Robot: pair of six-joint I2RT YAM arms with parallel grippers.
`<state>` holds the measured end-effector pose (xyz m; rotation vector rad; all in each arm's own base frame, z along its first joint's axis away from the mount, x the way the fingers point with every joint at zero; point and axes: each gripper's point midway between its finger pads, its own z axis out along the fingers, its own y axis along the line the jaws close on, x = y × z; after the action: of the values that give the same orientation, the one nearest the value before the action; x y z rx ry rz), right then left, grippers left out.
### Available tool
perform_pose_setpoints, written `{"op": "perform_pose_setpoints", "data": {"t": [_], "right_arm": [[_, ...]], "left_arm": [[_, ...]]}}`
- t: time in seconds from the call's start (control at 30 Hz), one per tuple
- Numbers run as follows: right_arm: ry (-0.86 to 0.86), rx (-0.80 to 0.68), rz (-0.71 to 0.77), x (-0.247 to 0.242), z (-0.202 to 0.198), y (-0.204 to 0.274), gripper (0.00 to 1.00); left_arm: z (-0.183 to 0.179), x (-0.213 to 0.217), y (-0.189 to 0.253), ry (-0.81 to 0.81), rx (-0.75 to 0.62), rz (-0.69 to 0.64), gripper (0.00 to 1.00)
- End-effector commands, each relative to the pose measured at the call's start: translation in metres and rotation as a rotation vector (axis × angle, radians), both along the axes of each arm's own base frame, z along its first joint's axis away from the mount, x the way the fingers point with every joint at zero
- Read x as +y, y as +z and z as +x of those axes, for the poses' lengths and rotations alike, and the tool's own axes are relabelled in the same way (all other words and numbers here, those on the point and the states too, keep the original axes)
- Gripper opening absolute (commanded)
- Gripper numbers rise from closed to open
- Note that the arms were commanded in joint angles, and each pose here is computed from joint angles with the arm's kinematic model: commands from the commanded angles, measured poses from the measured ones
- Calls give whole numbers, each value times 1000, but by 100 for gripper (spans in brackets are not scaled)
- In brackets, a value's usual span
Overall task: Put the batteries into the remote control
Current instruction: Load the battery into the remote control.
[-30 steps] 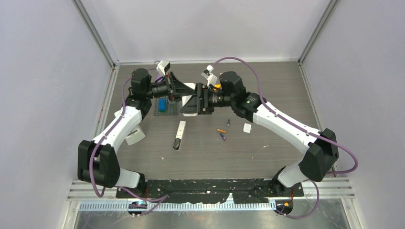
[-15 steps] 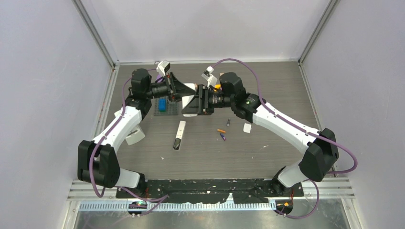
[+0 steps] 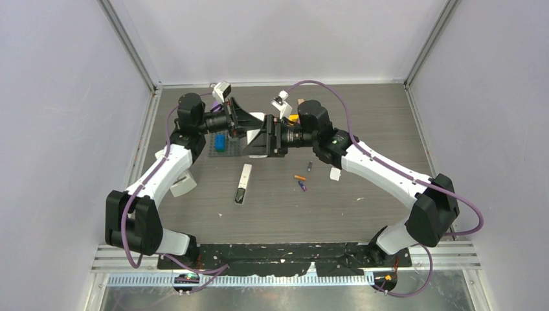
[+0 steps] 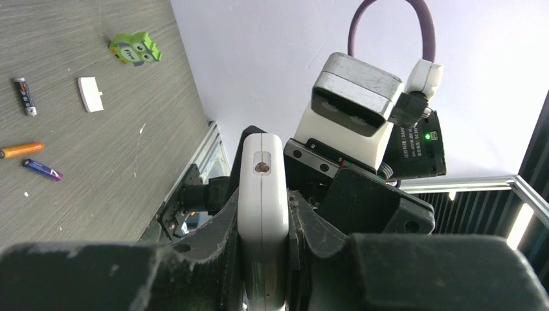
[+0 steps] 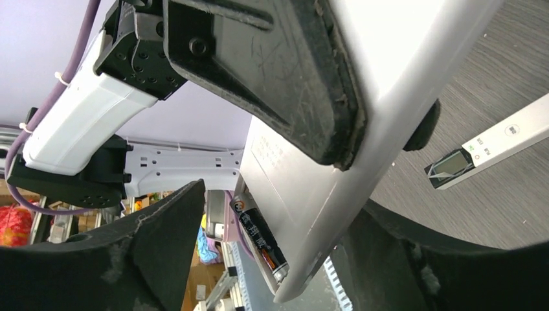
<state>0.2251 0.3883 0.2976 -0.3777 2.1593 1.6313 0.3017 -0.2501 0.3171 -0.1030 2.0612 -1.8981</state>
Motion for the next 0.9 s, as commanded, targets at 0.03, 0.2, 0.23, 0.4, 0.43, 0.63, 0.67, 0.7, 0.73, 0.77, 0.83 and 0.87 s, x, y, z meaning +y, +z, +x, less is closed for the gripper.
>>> {"op": "perform_pose_setpoints", "data": {"t": [0.03,0.2,0.23,0.4,0.43,0.63,0.67,0.7,0.73,0.77,0.83,0.87], "right_arm": [[7,-96,124,-6,-5,36,84],[-12,-103,161,-12,-5,42,84],[-18,-100,172,-14,-5,42,84],[-34,-108,191,-18,-5,45,83],[-35,-108,192,-18,-5,46,83],[-42,-73,182,-16,-1,37,72],[-43,-64,181,-16,0,35,71],[-44,-62,185,-16,0,35,67],[-46,-58,193,-16,0,35,65],[-47,-55,195,-17,0,35,61],[-47,-54,196,-17,0,34,57],[-47,-54,197,-17,0,34,56]], "left_arm": [[-8,0,21,-23,-90,-46,0],[-8,0,24,-21,-114,-58,0],[-8,0,24,-20,-119,-60,0],[-10,0,29,-21,-144,-72,0],[-10,0,29,-20,-146,-72,0],[-13,1,34,-20,-175,-79,0],[-14,1,35,-21,-176,-79,0],[-13,1,35,-20,-179,-80,0],[-14,1,35,-20,-179,-80,0],[-14,1,35,-19,-179,-81,0],[-15,2,36,-19,-185,-83,0],[-14,2,36,-19,-185,-83,0]]}}
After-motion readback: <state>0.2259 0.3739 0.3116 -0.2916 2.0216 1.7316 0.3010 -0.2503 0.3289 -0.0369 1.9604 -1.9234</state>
